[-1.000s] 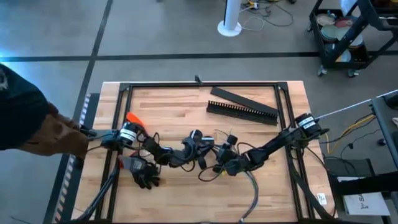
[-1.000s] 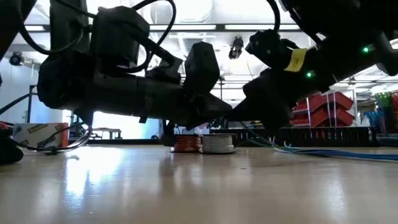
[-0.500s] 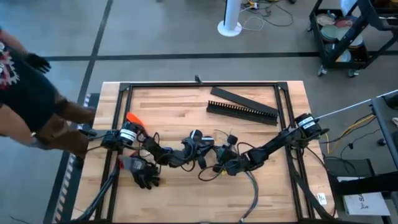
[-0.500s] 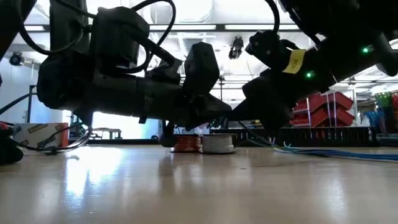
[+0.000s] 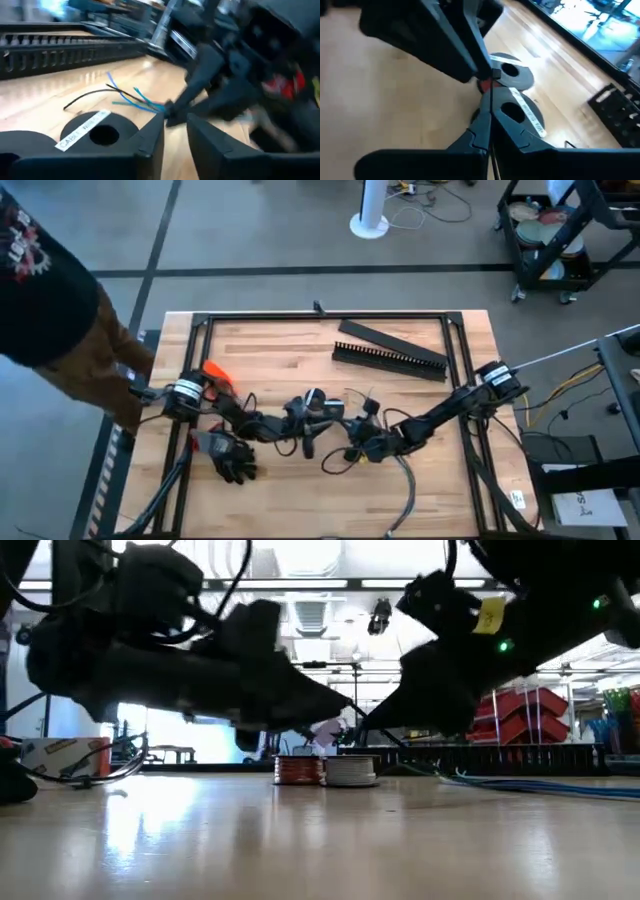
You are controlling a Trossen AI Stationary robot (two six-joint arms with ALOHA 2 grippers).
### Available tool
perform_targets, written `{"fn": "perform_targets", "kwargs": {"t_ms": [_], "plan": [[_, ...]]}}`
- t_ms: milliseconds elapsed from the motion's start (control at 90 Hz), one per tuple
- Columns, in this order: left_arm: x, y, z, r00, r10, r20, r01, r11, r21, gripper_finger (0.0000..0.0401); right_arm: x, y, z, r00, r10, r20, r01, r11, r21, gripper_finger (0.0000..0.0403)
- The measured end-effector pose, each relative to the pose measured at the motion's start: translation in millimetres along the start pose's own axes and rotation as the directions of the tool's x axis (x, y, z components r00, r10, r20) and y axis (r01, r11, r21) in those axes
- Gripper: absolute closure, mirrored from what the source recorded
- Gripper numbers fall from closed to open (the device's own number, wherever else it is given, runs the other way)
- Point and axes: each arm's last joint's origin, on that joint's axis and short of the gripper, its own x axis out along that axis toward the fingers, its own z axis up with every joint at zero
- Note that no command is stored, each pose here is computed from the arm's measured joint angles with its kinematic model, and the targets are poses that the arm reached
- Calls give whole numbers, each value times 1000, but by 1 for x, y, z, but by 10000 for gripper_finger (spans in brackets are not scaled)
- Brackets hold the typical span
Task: Ziptie cables
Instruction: Wrap the black zip tie on the cables
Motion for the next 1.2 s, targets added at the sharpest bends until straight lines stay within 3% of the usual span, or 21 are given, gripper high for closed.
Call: {"fn": "perform_targets", "kwargs": {"t_ms": [167,400,633,811,944,1200], "plan": [[-4,0,-1,995,-47,-83,61,983,174,282,-4,2,2,988,153,-18,-154,988,-11,402],[15,-15,2,970,-146,-196,216,888,406,279,-5,5,1,934,351,-61,-352,936,-14,402],[28,-25,-1,915,-187,-357,356,789,500,308,-6,0,0,889,449,-88,-450,893,8,403],[34,-30,0,891,-160,-424,398,724,563,326,-5,-14,-4,849,517,-110,-511,856,81,403],[39,-34,4,892,-157,-423,408,680,609,334,-2,-23,-6,796,598,-92,-587,800,124,403],[41,-35,6,895,-159,-418,404,686,605,336,4,-48,-16,673,738,49,-734,657,171,403]]}}
